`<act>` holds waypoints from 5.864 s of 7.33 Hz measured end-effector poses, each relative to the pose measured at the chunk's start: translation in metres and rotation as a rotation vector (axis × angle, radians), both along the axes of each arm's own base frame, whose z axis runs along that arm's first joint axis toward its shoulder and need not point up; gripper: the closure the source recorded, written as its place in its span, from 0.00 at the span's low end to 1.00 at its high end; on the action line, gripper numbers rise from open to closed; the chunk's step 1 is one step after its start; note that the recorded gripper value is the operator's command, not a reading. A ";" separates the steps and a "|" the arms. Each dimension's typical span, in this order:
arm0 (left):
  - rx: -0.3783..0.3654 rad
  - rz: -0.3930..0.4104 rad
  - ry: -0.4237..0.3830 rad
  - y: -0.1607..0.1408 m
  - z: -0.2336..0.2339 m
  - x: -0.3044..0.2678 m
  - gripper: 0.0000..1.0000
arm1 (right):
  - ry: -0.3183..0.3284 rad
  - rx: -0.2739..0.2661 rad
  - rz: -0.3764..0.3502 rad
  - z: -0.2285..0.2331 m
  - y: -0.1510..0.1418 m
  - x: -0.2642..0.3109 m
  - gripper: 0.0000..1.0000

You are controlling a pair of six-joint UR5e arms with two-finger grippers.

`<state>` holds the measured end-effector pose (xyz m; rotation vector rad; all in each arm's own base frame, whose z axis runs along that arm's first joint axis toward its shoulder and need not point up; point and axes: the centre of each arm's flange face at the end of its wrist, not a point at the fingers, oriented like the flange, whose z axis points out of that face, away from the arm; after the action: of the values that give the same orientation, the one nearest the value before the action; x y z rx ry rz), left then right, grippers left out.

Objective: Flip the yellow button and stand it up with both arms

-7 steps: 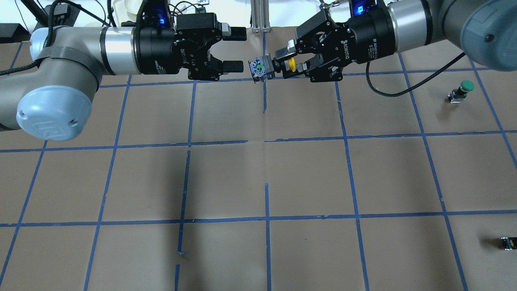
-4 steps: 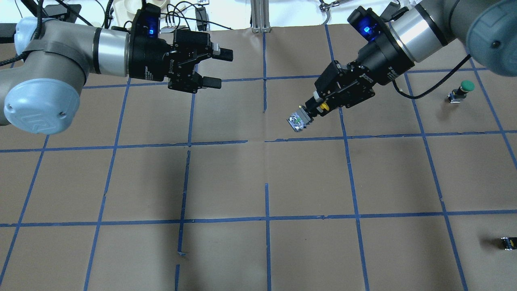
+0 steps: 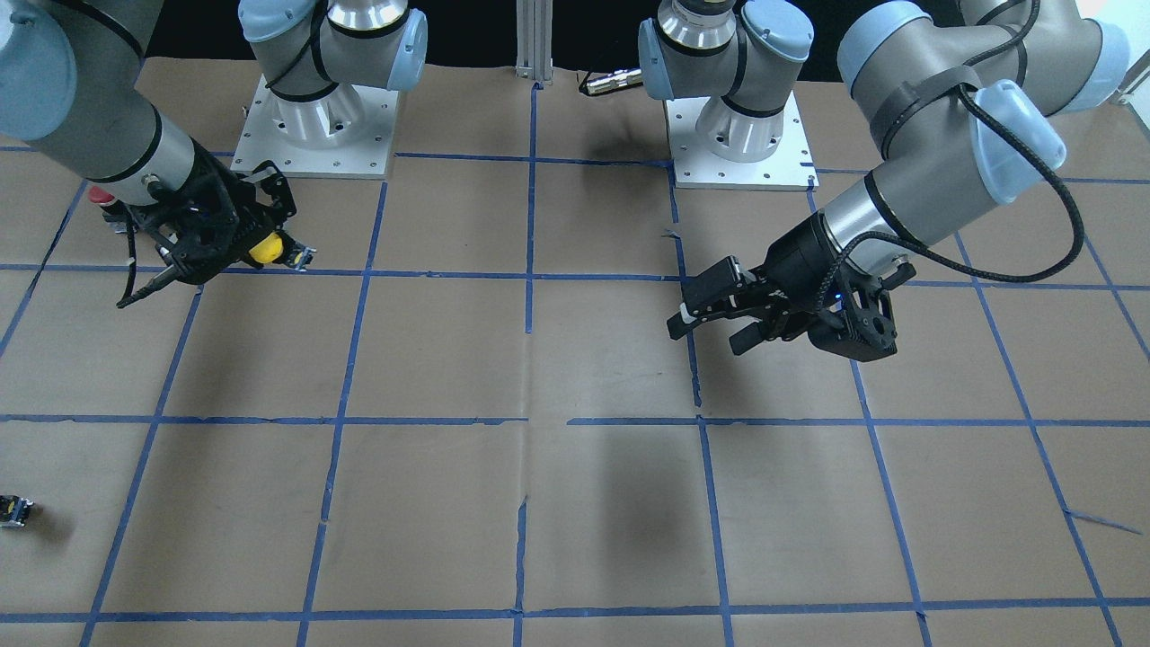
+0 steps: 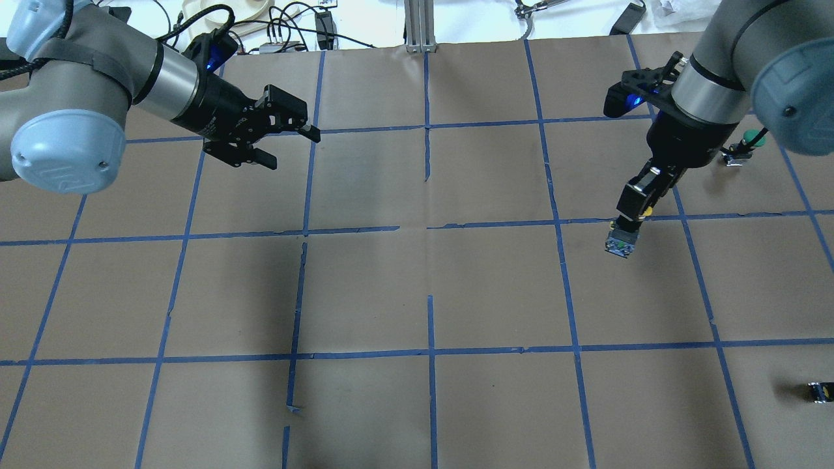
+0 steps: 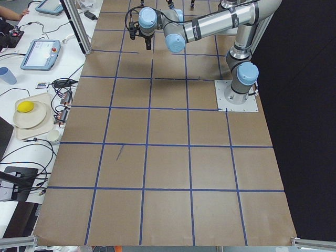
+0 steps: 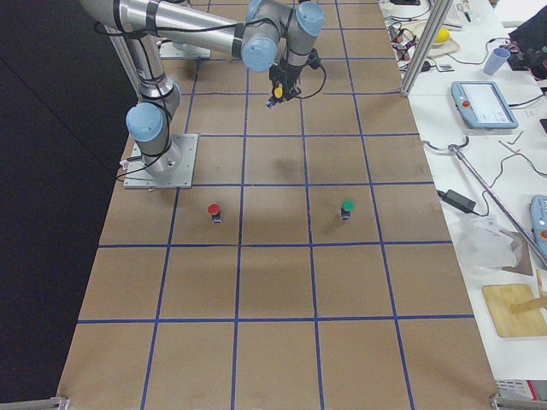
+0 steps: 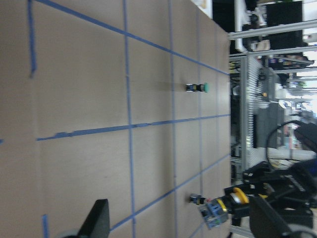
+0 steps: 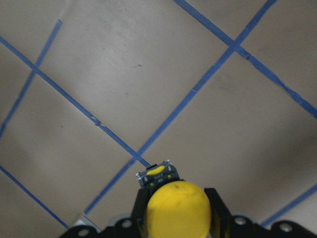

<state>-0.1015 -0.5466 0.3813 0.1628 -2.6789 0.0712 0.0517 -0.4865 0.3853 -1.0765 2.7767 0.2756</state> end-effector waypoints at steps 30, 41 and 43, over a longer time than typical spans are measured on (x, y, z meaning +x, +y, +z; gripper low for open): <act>0.133 -0.096 -0.416 0.069 0.101 0.024 0.00 | 0.019 -0.437 0.381 -0.101 0.061 -0.302 0.00; 0.127 -0.095 -0.414 0.068 0.103 0.024 0.00 | 0.086 -0.145 -0.666 0.113 -0.010 0.062 0.00; 0.121 -0.093 -0.402 0.067 0.105 0.023 0.00 | 0.126 -0.137 -0.740 0.106 -0.007 0.104 0.00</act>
<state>-0.0788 -0.4794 0.4859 0.0665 -3.0892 -0.0989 0.1555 -0.4931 0.4909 0.0050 3.0963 0.0570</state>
